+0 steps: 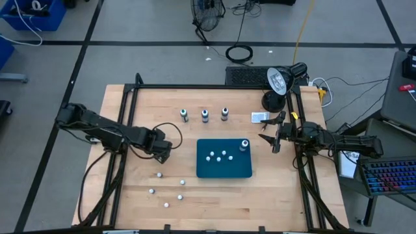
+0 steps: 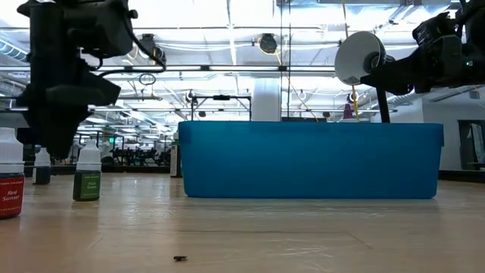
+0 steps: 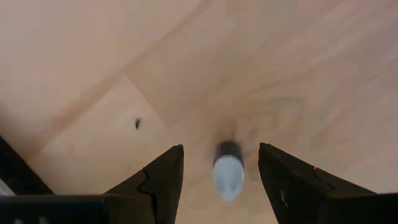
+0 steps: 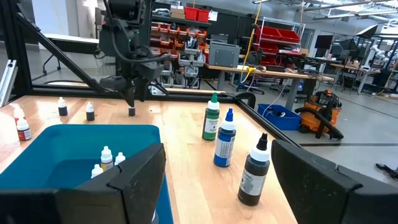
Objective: Pick & Place food coloring
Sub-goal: Put the top small purple food coloring bottle into the blue bin
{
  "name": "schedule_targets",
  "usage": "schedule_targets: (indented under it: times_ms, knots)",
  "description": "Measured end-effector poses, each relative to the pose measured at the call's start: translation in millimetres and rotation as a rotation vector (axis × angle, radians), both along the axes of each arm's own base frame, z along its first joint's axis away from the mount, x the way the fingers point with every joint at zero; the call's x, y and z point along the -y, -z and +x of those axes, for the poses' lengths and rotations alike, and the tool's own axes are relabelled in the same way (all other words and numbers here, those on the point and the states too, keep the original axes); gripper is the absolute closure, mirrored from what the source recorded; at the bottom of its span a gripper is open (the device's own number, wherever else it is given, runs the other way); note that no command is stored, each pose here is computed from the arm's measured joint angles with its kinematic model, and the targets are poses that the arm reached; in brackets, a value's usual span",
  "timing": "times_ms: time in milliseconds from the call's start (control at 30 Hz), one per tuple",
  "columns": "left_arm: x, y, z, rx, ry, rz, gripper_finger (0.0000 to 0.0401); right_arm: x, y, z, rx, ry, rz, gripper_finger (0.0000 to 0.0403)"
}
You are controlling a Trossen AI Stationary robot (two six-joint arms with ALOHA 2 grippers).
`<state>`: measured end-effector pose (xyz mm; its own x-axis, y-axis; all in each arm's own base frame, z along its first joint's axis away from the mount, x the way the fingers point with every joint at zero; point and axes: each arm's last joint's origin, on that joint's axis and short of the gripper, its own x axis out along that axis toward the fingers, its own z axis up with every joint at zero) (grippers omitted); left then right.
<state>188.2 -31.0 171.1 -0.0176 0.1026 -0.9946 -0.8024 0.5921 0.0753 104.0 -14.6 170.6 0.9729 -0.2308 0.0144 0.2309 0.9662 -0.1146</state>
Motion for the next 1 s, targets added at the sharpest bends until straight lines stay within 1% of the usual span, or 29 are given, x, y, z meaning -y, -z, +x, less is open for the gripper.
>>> schedule_targets:
  times_ms: [133, 467, 733, 1000]
  knots:
    - [3, 2, -2, -0.014, -0.006, -0.043, 0.0192, 0, 0, 0, 0.0, 0.0, 0.0, 0.0124]
    - [10, 5, 1, 0.003, 0.024, -0.041, 0.0192, 0, 0, 0, 0.0, 0.001, 0.0, 0.0124]
    - [12, 15, 5, -0.04, 0.054, -0.022, 0.0192, 0, 0, 0, 0.001, 0.0, 0.0, 0.0124]
    - [12, 15, 5, -0.05, 0.061, -0.032, 0.0192, 0, 0, 0, 0.001, 0.0, 0.0, 0.0124]
